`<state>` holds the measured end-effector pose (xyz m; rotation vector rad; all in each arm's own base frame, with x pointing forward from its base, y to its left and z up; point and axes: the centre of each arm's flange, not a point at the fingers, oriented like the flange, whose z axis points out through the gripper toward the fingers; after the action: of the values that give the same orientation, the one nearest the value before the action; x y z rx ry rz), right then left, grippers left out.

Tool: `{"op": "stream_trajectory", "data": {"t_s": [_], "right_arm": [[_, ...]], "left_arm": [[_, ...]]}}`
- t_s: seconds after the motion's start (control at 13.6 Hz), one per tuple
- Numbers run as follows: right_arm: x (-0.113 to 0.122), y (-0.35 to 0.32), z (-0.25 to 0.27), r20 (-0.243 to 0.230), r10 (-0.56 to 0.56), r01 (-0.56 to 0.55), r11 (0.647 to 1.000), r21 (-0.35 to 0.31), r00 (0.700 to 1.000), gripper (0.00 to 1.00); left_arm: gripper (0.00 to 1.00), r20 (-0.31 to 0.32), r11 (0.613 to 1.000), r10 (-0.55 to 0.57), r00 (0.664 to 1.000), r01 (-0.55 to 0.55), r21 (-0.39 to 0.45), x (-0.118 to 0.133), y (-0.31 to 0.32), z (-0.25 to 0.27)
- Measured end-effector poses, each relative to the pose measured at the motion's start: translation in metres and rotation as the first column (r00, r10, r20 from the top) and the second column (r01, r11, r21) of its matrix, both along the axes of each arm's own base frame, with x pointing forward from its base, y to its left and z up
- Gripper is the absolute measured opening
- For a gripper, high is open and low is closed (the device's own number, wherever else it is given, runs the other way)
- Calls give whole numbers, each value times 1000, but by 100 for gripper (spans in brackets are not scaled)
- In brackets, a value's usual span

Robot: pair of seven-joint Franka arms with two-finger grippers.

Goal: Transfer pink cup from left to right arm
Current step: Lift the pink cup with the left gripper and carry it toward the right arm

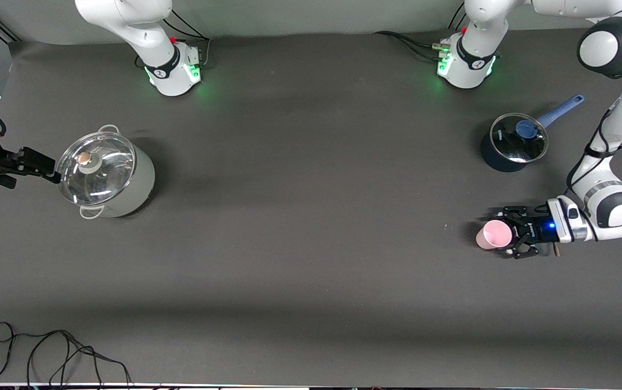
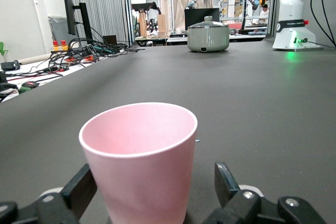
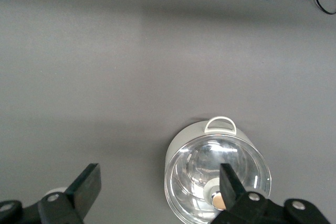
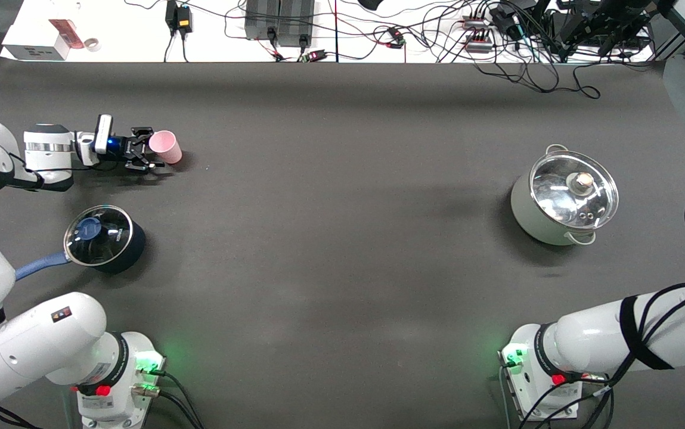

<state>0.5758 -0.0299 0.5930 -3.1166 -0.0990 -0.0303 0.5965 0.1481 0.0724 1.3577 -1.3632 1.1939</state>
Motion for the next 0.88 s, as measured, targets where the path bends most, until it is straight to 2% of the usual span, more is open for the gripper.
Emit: {"op": "stream_trajectory", "data": {"t_s": [0.66,0.74,0.88], "right_arm": [[0,0,0,0,0,0,1000,0,1000,100],[0,0,0,-1,0,0,1000,0,1000,100],[0,0,0,-1,0,0,1000,0,1000,100]], "left_arm": [[99,16,998,29,999,-28,-60,0,-19,-20],[94,18,998,30,999,-29,-60,0,-19,-20],[70,24,998,28,999,-26,-60,3,-20,-18]]}}
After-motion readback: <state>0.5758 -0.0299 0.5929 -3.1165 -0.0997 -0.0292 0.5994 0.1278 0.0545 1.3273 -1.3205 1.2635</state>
